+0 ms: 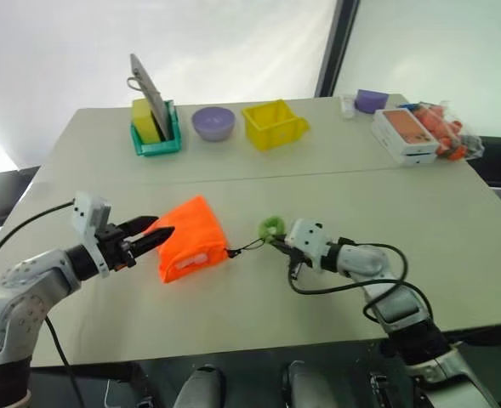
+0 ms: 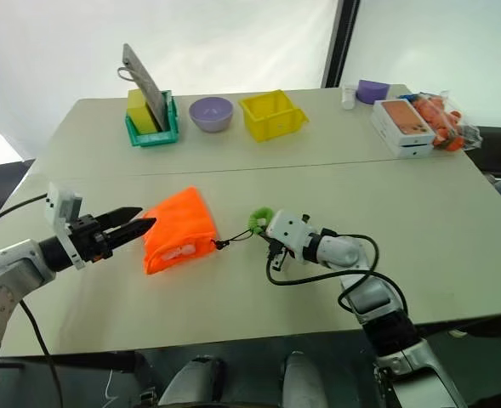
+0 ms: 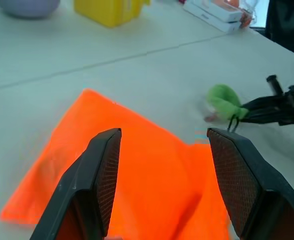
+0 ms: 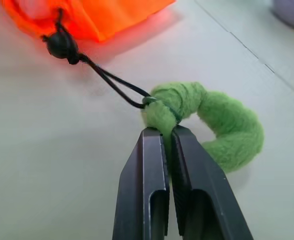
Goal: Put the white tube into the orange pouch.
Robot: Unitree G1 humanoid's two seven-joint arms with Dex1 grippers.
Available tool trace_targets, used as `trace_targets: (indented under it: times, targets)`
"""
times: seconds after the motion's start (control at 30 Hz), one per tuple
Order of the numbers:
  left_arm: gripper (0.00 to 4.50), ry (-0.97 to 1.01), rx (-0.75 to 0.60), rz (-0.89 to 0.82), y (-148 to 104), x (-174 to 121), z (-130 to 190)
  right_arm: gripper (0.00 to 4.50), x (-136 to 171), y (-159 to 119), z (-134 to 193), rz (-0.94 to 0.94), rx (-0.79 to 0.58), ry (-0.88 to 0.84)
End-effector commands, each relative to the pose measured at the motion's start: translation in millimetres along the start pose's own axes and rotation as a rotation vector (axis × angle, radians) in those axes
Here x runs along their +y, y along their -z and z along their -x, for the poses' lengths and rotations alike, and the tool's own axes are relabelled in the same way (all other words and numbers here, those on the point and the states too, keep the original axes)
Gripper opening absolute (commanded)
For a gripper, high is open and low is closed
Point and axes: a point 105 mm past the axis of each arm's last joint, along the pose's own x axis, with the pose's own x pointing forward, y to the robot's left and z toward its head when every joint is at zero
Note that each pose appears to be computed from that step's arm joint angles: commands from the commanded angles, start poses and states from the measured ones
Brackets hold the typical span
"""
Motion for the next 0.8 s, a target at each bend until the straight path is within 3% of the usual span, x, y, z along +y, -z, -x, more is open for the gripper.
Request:
trace_targets:
  times: [0.03, 0.07, 0.27, 0.47, 0.6, 0.8]
  targets:
    - [4.30, 0.111, 0.012, -0.046, -7.0, -10.9, -11.2, 0.00, -5.4, -25.6, 15.6, -0.020, -0.076, 0.030]
    - [4.47, 0.127, 0.022, -0.072, -7.9, -11.4, -16.5, 0.00, -5.4, -26.4, 17.4, -0.029, -0.077, 0.035]
    - [4.47, 0.319, 0.108, -0.206, -3.9, -26.7, -44.1, 0.00, -5.3, -28.7, 16.9, -0.041, -0.074, 0.053]
    - [4.47, 0.383, 0.209, -0.377, 6.1, -16.7, -63.7, 0.00, -4.6, -33.5, 8.0, -0.082, -0.088, 0.058]
    - [4.47, 0.357, 0.188, -0.384, 4.2, -6.4, -65.0, 0.00, -6.7, -41.2, 10.6, -0.249, -0.170, 0.073]
    - [4.47, 0.322, 0.179, -0.358, 10.9, 0.0, -58.2, 0.00, -5.5, -46.3, 18.7, -0.338, -0.221, 0.057]
